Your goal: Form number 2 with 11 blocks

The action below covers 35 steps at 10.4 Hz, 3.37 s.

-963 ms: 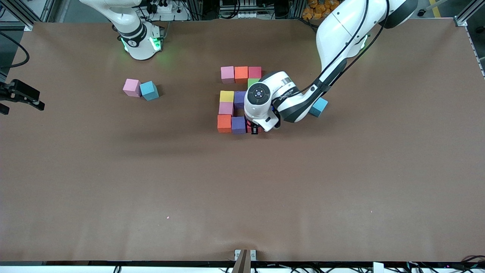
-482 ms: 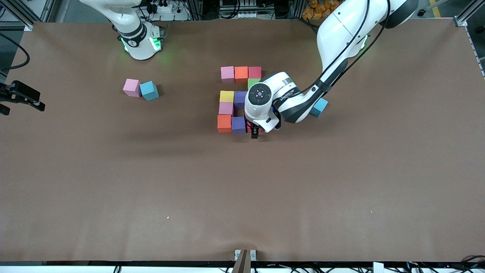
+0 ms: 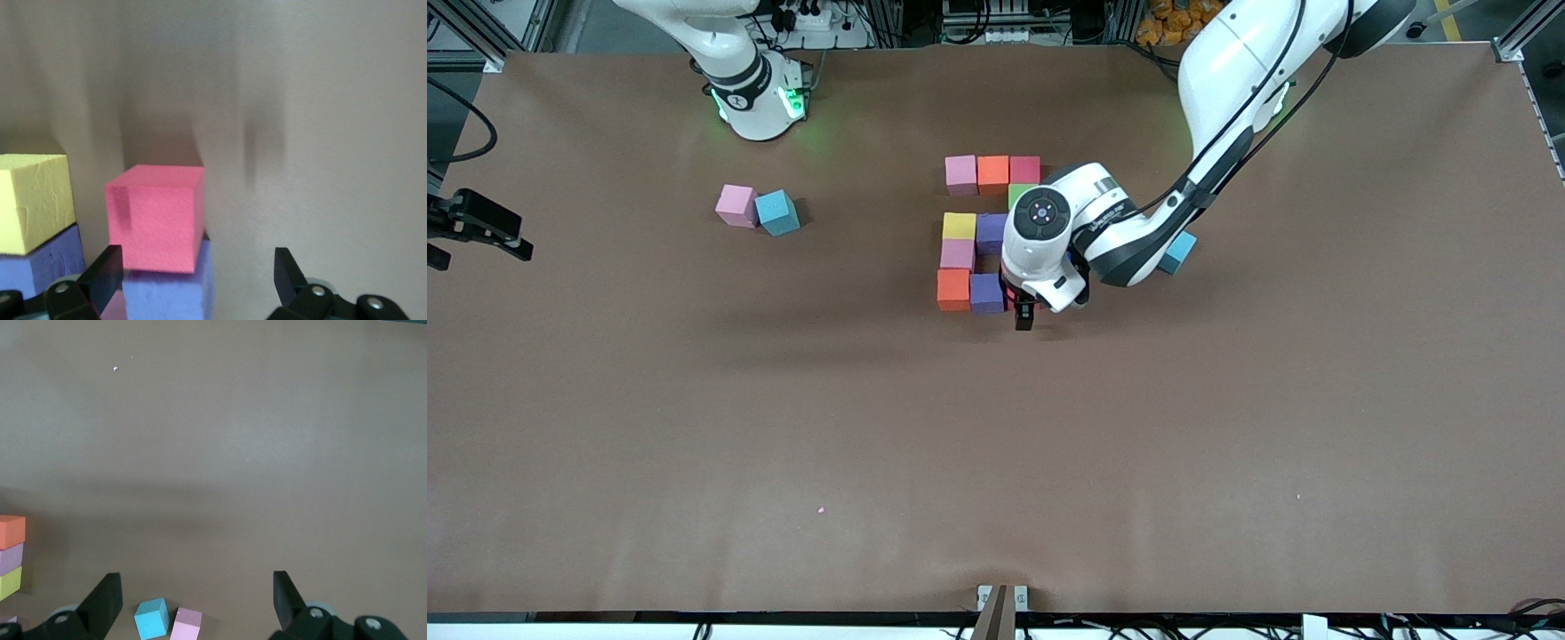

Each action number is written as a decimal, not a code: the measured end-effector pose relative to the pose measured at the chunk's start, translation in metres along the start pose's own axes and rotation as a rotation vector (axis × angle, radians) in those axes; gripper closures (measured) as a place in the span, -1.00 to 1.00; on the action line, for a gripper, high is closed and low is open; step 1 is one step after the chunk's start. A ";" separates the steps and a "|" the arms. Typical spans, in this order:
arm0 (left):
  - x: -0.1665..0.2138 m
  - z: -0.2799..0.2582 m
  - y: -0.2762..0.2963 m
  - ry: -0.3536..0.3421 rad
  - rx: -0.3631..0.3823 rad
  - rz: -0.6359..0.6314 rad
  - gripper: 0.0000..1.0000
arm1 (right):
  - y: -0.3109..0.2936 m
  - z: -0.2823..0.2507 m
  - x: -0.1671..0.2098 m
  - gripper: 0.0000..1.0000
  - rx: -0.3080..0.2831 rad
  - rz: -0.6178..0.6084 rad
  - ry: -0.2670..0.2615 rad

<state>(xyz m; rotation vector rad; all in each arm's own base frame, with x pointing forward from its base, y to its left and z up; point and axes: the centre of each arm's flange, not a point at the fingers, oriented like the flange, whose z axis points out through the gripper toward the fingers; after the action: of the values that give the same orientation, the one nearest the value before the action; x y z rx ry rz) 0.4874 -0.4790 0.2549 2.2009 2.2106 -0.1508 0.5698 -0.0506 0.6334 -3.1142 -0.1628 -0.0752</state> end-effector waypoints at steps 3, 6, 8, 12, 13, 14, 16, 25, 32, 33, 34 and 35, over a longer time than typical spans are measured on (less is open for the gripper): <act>0.016 -0.037 0.019 -0.020 -0.027 0.023 -1.00 | 0.000 0.000 0.000 -1.00 0.000 0.000 0.001; 0.057 -0.089 0.055 -0.020 -0.026 0.123 -1.00 | -0.001 0.000 0.000 -1.00 0.000 -0.003 0.000; 0.081 -0.118 0.078 -0.014 -0.051 0.207 -1.00 | -0.002 0.000 0.001 -1.00 0.000 -0.004 0.000; 0.158 -0.163 0.125 0.029 -0.053 0.433 -1.00 | -0.005 0.000 0.001 -1.00 0.001 -0.009 -0.001; 0.176 -0.169 0.134 0.045 -0.050 0.486 -1.00 | -0.005 0.001 0.001 -1.00 0.001 -0.009 -0.001; 0.191 -0.170 0.141 0.068 -0.051 0.525 -1.00 | -0.005 0.001 0.001 -1.00 0.001 -0.009 -0.001; 0.226 -0.175 0.153 0.100 -0.039 0.605 -1.00 | -0.005 0.000 0.001 -1.00 0.001 -0.010 0.000; 0.319 -0.261 0.155 0.228 0.002 1.083 -1.00 | -0.004 0.001 0.001 -1.00 -0.001 -0.007 0.000; 0.364 -0.329 0.137 0.233 0.011 1.473 -1.00 | 0.000 0.001 0.001 -1.00 -0.003 -0.001 -0.001; 0.385 -0.347 0.129 0.216 0.009 1.529 -1.00 | 0.000 0.001 0.001 -1.00 -0.003 -0.001 -0.001; 0.401 -0.362 0.120 0.218 0.026 1.564 -1.00 | 0.000 0.001 0.001 -1.00 -0.003 -0.001 -0.001; 0.411 -0.376 0.110 0.221 0.045 1.571 -1.00 | 0.000 0.001 0.001 -1.00 -0.003 -0.001 -0.001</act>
<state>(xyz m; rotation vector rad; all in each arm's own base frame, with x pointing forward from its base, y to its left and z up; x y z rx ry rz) 0.6147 -0.0387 0.5898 3.2282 -0.0036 0.0919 0.5707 -0.0505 0.6322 -3.1176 -0.1641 -0.0739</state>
